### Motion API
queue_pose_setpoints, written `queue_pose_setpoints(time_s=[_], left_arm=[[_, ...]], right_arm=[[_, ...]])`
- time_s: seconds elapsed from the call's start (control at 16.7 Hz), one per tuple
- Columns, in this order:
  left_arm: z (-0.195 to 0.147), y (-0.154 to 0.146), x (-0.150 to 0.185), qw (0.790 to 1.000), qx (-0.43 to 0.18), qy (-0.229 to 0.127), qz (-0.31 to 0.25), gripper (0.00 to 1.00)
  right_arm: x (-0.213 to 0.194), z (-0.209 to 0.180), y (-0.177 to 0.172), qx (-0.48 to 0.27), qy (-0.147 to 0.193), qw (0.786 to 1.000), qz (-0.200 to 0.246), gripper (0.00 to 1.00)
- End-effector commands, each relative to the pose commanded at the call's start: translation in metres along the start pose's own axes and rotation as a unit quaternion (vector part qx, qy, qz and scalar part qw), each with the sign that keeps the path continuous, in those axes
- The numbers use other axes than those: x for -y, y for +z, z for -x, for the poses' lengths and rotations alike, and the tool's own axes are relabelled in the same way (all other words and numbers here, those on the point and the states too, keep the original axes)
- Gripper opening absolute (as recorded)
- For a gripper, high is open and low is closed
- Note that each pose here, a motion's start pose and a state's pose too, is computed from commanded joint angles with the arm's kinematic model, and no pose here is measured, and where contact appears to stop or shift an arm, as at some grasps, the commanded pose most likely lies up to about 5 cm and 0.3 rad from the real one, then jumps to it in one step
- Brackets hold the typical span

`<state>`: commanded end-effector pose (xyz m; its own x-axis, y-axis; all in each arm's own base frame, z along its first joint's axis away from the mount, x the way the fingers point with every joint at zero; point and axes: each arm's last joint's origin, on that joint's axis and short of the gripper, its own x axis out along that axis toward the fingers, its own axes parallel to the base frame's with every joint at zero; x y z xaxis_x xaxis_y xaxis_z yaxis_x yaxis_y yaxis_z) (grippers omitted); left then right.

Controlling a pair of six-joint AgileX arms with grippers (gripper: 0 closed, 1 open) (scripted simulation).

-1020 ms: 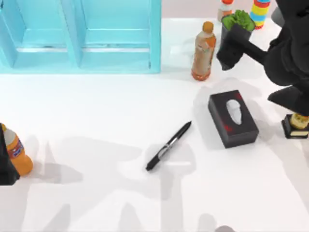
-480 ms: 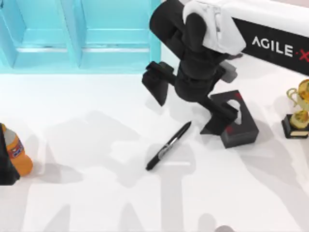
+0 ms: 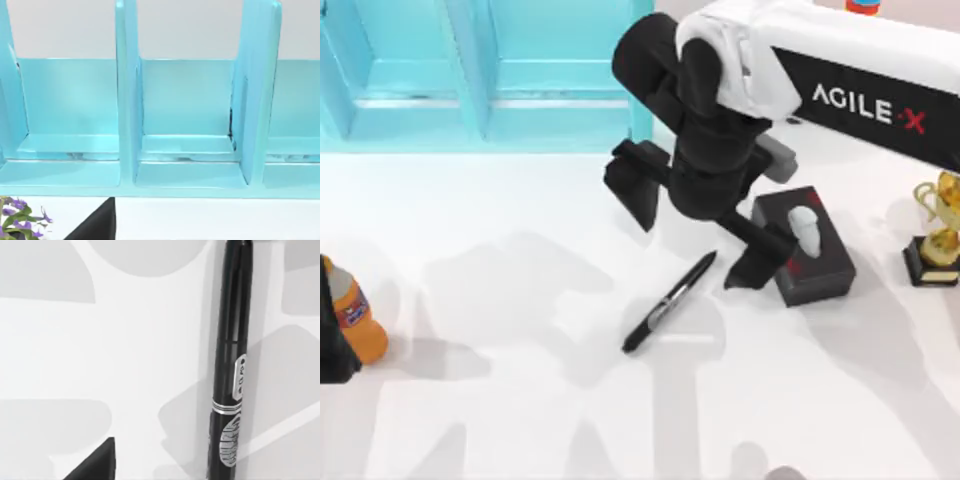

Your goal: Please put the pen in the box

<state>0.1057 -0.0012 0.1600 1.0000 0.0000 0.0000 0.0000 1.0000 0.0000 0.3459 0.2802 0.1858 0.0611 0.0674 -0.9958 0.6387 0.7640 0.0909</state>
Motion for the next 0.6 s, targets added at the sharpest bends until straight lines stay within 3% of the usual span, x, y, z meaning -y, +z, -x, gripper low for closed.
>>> queue_pose_setpoints(time_s=[0.18, 0.6], left_arm=[[0.000, 0.000, 0.000, 1.000, 0.000, 0.000, 0.000, 1.00], [0.000, 0.000, 0.000, 1.000, 0.000, 0.000, 0.000, 1.00]], right_arm=[[-0.001, -0.016, -0.001, -0.001, -0.003, 1.000, 0.002, 1.00], [-0.001, -0.097, -0.002, 0.000, 0.001, 1.000, 0.002, 1.00]])
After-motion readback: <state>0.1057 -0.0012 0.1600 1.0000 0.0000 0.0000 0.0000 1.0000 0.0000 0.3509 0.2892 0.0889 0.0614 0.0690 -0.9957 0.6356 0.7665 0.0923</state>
